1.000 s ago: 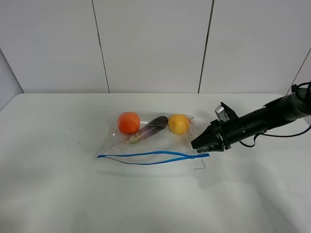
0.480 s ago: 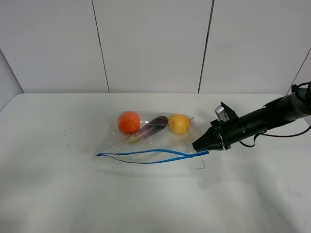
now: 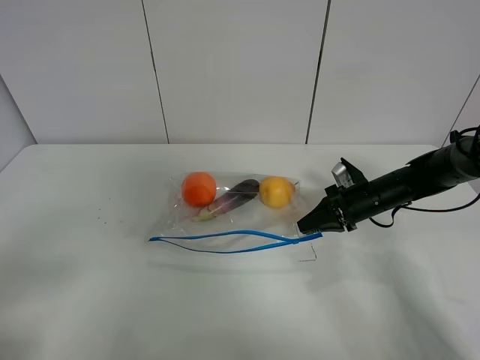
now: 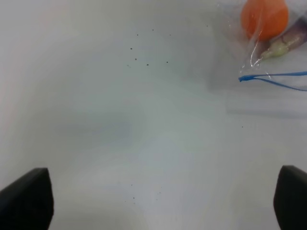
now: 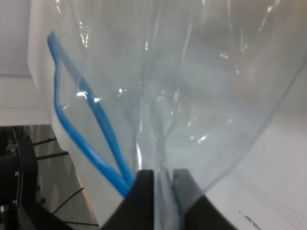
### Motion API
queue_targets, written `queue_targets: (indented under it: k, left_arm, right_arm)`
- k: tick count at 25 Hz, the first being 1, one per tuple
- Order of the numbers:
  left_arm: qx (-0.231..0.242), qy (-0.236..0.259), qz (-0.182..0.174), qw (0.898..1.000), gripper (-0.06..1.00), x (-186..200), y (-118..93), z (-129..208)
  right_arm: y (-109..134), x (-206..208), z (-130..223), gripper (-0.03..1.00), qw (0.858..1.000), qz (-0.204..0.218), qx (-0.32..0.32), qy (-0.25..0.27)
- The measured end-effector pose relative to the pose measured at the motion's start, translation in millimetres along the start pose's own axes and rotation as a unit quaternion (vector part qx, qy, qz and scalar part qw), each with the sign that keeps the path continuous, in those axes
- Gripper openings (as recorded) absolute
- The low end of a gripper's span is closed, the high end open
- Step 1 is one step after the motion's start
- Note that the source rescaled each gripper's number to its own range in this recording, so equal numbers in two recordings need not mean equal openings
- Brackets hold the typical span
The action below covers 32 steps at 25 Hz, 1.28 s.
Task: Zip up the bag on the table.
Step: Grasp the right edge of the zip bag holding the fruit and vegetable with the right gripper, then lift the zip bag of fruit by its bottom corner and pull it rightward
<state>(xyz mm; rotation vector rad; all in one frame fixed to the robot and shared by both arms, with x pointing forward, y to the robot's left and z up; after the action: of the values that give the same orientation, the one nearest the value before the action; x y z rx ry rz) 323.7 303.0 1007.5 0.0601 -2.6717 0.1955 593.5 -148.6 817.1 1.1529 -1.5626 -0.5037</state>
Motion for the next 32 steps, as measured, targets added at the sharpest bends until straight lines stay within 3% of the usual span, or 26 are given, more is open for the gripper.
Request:
queue_targets:
  k: [1,13,23,32]
  left_arm:
    - [0.000,0.000,0.000,1.000,1.00,0,0,0]
    - [0.000,0.000,0.000,1.000,1.00,0,0,0]
    - [0.000,0.000,0.000,1.000,1.00,0,0,0]
    - [0.000,0.000,0.000,1.000,1.00,0,0,0]
  right_arm:
    - [0,0,0,0.00,1.000,0.000,0.000,0.000]
    - [-1,0,3,0.00,1.000,0.002,0.008,0.007]
    - [0,0,2,0.00,0.999,0.002,-0.031,0.006]
    - [31,22,-20,0.00,1.000,0.016,0.005,-0.024]
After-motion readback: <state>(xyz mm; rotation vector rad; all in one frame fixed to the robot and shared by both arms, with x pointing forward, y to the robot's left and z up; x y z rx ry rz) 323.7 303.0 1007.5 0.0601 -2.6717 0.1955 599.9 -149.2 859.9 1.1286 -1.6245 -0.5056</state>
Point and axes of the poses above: a point on each arm's last joint axis where the gripper is mounted, x pointing back along that axis away from the gripper, y along the wrist's bending axis when the last joint is at zero, z = x × y, the point moved 10 cm from there along -x, pointing out along that axis toward the gripper, and after that the axes turned 11 degrees about x, right-handed, at the moved point
